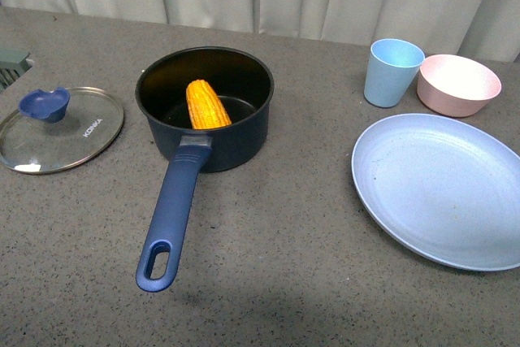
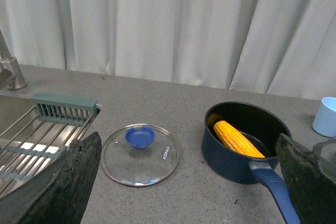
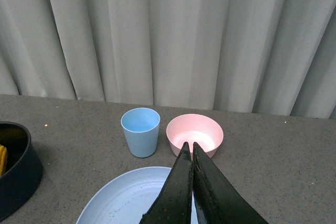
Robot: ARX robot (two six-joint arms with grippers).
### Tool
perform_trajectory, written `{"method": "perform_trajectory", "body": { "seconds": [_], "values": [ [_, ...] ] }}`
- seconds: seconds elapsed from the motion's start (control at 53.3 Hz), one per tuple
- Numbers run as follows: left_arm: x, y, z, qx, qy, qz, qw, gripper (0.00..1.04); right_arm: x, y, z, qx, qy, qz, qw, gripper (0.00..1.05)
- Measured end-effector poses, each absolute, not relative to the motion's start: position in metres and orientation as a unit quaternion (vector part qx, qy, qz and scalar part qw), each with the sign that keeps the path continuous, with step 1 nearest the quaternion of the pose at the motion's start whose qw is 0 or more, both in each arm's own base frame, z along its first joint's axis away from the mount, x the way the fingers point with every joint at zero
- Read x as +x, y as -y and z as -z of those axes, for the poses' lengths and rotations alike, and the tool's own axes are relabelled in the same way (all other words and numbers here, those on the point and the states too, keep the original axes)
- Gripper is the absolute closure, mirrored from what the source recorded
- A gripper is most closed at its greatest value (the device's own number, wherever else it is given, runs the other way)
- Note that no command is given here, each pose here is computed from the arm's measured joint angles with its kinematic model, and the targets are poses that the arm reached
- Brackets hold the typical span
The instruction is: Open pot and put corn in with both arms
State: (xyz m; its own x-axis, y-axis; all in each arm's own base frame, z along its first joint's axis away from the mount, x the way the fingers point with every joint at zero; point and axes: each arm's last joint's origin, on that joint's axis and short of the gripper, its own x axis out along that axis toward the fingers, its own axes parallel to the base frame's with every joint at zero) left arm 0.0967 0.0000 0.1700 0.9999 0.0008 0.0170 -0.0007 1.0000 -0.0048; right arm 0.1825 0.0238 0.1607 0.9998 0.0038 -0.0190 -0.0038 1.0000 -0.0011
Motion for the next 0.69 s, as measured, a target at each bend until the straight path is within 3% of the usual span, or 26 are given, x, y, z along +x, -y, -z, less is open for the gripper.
{"method": "perform_trajectory", "body": {
  "seconds": [0.694],
  "values": [
    [0.097, 0.000, -0.170, -0.002, 0.008, 0.000, 1.000, 0.06, 0.133, 0.000, -0.165, 0.000, -0.002, 0.000, 1.000, 1.04]
  ]
}}
